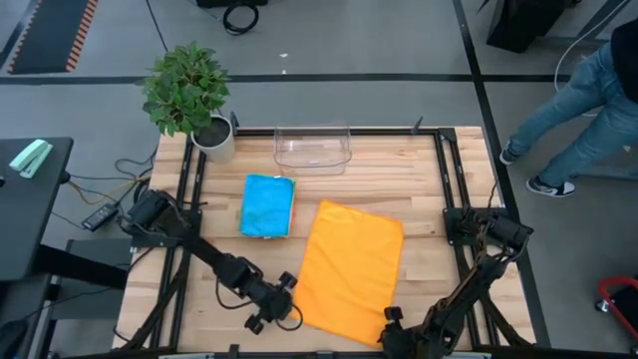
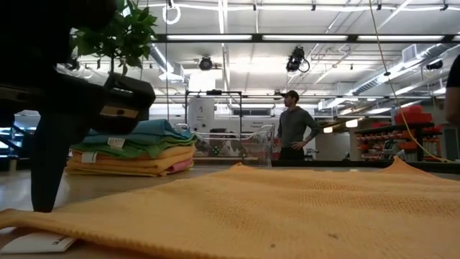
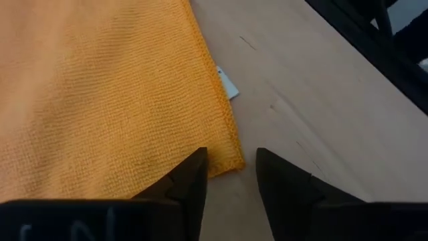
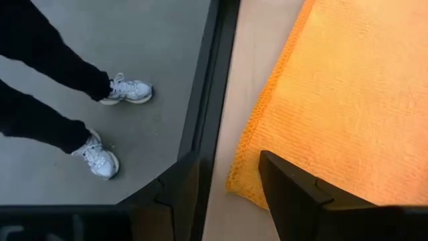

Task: Fold microfiber towels
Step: Fold the orange microfiber cloth

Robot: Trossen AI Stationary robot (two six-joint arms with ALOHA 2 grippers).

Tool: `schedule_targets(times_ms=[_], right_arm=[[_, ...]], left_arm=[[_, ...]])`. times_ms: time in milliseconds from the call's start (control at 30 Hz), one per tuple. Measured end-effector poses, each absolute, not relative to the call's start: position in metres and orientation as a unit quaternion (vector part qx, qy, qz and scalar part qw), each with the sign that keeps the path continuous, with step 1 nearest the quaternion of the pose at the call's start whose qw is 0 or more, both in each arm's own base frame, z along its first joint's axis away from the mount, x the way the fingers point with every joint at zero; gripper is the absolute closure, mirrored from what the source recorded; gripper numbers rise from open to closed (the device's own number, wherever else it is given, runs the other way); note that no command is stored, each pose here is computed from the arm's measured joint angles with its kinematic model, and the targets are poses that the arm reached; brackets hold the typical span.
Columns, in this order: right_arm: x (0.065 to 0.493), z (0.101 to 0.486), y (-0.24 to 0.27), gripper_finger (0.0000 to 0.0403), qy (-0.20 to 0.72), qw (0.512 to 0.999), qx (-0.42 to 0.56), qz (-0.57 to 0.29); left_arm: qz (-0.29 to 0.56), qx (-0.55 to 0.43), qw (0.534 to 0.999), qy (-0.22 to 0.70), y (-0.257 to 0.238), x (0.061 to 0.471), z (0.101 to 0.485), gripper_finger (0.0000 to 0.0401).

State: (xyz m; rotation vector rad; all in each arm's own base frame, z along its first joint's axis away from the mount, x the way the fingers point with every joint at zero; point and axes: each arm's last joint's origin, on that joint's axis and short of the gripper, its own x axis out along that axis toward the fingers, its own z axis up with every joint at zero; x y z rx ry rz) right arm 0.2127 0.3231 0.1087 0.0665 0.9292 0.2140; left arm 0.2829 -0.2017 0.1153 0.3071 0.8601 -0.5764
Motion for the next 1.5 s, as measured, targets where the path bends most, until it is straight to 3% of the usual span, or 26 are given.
schedule_targets(times_ms=[267,433,600,667,800,1000,1133,1333,1500], right_arm=[[0.214,0.103,0.324,0.0247,0.457,0.883,0.064,0.085],[0.215,0.103,0.321,0.0308,0.462,0.881,0.073,0.071],[0.215,0.104,0.320,0.0381,0.464,0.879,0.083,0.067],[0.216,0.108,0.318,0.0395,0.467,0.877,0.088,0.068],[0.216,0.124,0.314,0.0398,0.460,0.879,0.103,0.070],[0.214,0.179,0.303,0.0400,0.425,0.888,0.156,0.082],[0.213,0.214,0.289,0.0400,0.401,0.889,0.207,0.080],[0.214,0.244,0.273,0.0401,0.383,0.872,0.298,0.064],[0.204,0.246,0.249,0.0401,0.416,0.859,0.296,-0.032]], left_arm=[[-0.261,0.117,0.859,0.424,-0.197,0.286,0.115,0.0283],[-0.259,0.116,0.859,0.426,-0.196,0.286,0.115,0.0312],[-0.259,0.113,0.860,0.425,-0.197,0.285,0.115,0.0380],[-0.261,0.109,0.861,0.423,-0.198,0.284,0.116,0.0390],[-0.257,0.085,0.865,0.423,-0.198,0.282,0.125,0.0394],[-0.252,0.032,0.896,0.364,-0.188,0.280,0.175,0.0397],[-0.234,-0.037,0.916,0.323,-0.176,0.277,0.210,0.0398],[-0.226,-0.178,0.905,0.314,-0.172,0.267,0.239,0.0399],[-0.152,-0.253,0.904,0.310,-0.158,0.273,0.243,0.0399]])
